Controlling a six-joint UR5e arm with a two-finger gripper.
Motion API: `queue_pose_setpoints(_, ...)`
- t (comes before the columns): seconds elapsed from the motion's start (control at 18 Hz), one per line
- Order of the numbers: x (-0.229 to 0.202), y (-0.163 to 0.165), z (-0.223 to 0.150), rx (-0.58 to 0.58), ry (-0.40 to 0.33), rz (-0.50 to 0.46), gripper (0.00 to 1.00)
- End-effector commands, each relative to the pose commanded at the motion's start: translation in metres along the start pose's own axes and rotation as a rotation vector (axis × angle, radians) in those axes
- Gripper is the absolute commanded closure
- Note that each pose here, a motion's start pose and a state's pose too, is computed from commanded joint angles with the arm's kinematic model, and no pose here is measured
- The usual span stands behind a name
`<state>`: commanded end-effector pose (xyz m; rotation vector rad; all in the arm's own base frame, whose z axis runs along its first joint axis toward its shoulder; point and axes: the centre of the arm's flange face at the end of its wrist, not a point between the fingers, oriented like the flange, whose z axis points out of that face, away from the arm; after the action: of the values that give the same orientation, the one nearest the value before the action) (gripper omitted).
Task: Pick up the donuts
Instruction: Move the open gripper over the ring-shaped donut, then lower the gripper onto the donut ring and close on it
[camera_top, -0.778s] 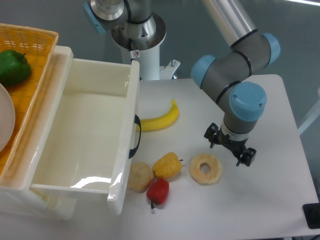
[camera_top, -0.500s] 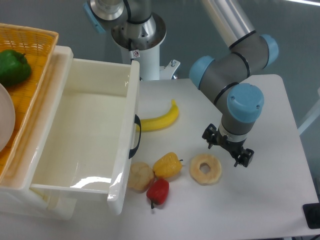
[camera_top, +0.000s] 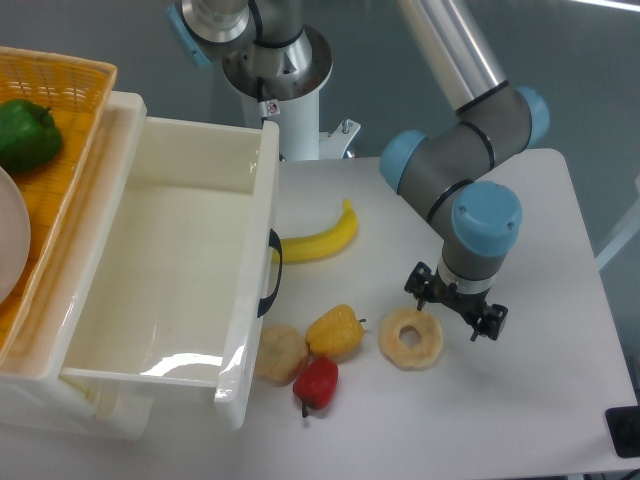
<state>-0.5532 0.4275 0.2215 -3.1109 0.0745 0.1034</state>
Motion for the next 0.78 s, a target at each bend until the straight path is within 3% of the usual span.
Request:
queue_pose_setpoints(0.22, -0.004, 0.006, 0.016, 0.023, 0.039, -0.142, 0.0)
queue_pose_setpoints(0.78, -0.005, -0.003, 0.023, 0.044, 0.06, -0.251, 0.0)
